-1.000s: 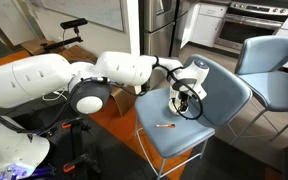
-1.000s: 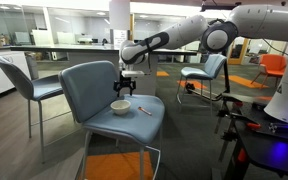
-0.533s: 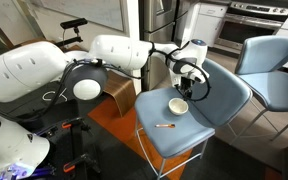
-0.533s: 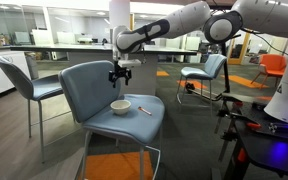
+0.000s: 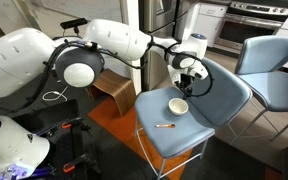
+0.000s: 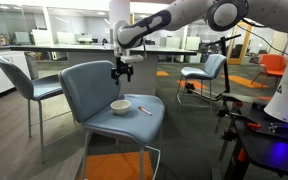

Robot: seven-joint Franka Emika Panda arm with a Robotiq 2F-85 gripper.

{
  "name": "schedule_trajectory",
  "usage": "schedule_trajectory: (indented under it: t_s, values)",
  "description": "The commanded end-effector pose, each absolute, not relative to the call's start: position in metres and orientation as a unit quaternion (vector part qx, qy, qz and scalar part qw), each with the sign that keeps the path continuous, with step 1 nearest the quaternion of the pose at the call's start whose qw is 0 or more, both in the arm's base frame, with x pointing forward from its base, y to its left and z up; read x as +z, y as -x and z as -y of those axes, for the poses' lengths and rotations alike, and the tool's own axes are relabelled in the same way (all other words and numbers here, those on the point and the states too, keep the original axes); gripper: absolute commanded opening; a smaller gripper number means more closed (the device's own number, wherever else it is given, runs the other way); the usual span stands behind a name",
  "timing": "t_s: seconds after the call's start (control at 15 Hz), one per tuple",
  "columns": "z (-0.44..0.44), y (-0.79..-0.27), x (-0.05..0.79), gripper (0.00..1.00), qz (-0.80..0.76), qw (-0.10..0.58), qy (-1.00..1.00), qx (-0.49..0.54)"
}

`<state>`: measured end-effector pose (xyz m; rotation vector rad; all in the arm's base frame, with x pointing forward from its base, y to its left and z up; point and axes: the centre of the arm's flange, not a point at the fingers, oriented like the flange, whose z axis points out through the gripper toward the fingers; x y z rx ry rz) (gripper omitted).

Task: Move the bowl to the right

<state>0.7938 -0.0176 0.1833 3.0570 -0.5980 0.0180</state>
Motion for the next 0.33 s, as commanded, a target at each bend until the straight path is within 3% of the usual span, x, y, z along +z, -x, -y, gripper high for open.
schedule_trajectory:
  t_s: [0.0, 0.27]
  values:
    - [0.016, -0.729, 0.202, 1.00, 0.175, 0.029, -0.984, 0.011]
    - [0.016, -0.718, 0.207, 1.00, 0.168, 0.040, -0.985, 0.013]
